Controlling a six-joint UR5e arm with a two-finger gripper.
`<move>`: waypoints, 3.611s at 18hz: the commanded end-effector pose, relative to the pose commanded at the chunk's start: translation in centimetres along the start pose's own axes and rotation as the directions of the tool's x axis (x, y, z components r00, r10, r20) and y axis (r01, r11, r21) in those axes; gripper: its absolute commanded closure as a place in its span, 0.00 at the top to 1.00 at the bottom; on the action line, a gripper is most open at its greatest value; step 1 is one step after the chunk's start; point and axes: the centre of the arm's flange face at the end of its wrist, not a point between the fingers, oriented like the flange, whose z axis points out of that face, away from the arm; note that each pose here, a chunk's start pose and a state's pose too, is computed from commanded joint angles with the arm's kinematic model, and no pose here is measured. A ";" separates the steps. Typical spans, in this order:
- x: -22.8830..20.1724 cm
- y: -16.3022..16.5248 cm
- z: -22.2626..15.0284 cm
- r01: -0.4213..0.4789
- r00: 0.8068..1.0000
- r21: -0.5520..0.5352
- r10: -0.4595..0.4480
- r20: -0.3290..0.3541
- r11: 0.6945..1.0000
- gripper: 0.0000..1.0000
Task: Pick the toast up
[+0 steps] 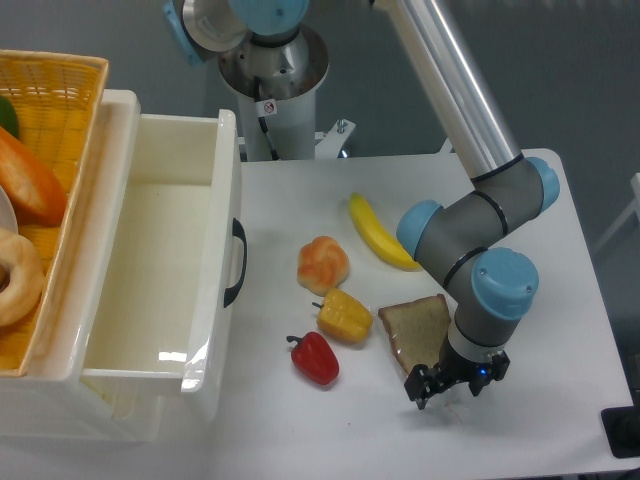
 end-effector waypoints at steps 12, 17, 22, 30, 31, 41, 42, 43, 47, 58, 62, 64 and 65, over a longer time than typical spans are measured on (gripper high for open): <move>0.2 0.1 0.0 -0.001 1.000 -0.002 0.001 -0.001 1.000 0.51; 0.2 0.3 0.2 0.000 1.000 -0.006 0.000 -0.002 1.000 0.41; 0.8 0.3 0.3 -0.011 1.000 -0.008 0.011 -0.004 1.000 0.05; 1.5 -0.1 -1.9 -0.055 0.998 0.017 0.055 0.003 0.998 0.00; 1.7 0.0 -2.7 -0.069 0.998 0.023 0.069 0.005 0.997 0.00; 3.8 0.5 -14.4 -0.108 0.993 0.137 0.101 0.058 0.985 0.00; 4.3 0.7 -16.2 -0.106 0.993 0.147 0.098 0.059 0.983 0.00; 4.9 0.9 -18.0 -0.109 0.993 0.160 0.100 0.059 0.981 0.00; 7.2 2.0 -24.9 -0.061 0.998 0.224 0.061 0.009 0.973 0.00; 14.6 3.6 -35.7 0.061 0.977 0.400 0.026 -0.210 0.915 0.00; 18.0 3.6 -35.9 0.049 0.947 0.410 0.088 -0.309 0.911 0.00; 19.6 3.7 -36.1 0.040 0.927 0.413 0.120 -0.355 0.910 0.00; 20.1 3.9 -36.5 0.040 0.914 0.420 0.137 -0.382 0.906 0.00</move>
